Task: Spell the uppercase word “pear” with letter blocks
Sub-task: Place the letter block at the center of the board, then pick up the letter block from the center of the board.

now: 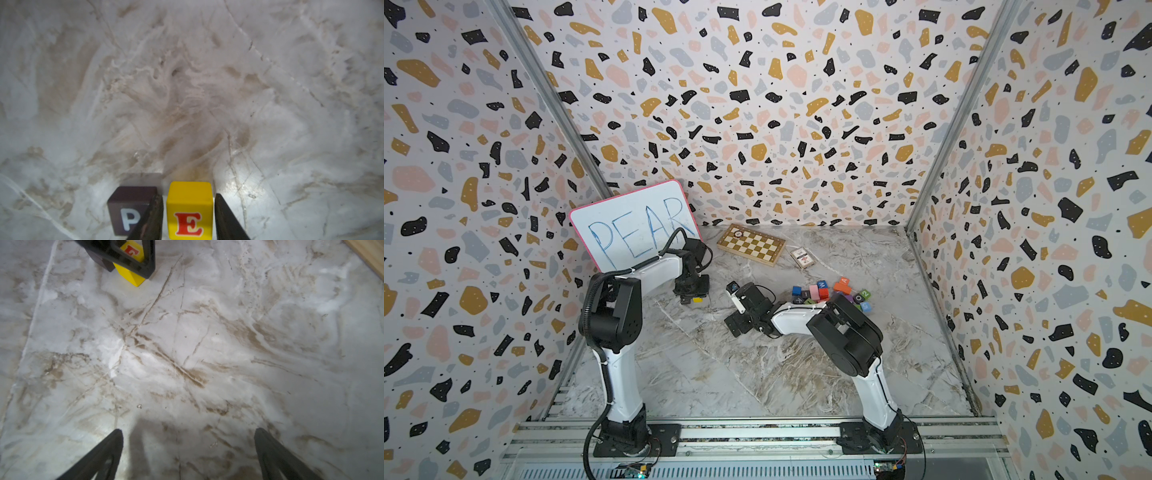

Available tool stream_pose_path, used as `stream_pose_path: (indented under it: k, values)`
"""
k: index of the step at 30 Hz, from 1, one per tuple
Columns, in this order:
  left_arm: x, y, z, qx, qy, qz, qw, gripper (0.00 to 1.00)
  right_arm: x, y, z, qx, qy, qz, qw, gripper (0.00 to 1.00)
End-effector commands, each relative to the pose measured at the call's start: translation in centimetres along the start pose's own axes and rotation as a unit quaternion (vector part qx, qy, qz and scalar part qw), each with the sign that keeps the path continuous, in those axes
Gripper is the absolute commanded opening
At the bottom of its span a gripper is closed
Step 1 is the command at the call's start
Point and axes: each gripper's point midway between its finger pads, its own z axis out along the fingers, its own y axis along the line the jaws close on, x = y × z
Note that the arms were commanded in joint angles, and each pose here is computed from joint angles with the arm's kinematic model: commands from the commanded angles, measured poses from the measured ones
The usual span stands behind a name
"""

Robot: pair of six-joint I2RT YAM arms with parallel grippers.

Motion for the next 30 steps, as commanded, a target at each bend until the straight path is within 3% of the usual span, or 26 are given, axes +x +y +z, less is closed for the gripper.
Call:
stream_pose_path:
  k: [1,12,19,26,30]
  values:
    - [-0.1,0.7,-0.9,-0.009,-0.004,-0.009,1.000,0.40,-2.9,0.0,-2.3,-0.001,-0.035,0.004,0.999,1.00]
    - [-1.4,1.0,-4.3,-0.009,-0.042,-0.019,0.999,0.43,-4.9,-0.5,-5.4,0.016,-0.045,-0.003,0.999,1.00]
    - [-1.5,0.3,-7.8,0.026,-0.069,-0.032,0.997,0.46,-3.8,-3.9,-9.3,0.056,-0.031,0.028,0.998,0.97]
    - [2.0,-2.2,-11.0,0.077,-0.075,0.008,0.994,0.50,1.5,-10.7,-14.0,0.135,0.027,0.077,0.988,0.96]
    - [4.9,-3.6,-11.5,0.122,-0.072,0.016,0.990,0.63,2.5,-14.0,-15.9,0.154,0.023,0.140,0.978,0.95]
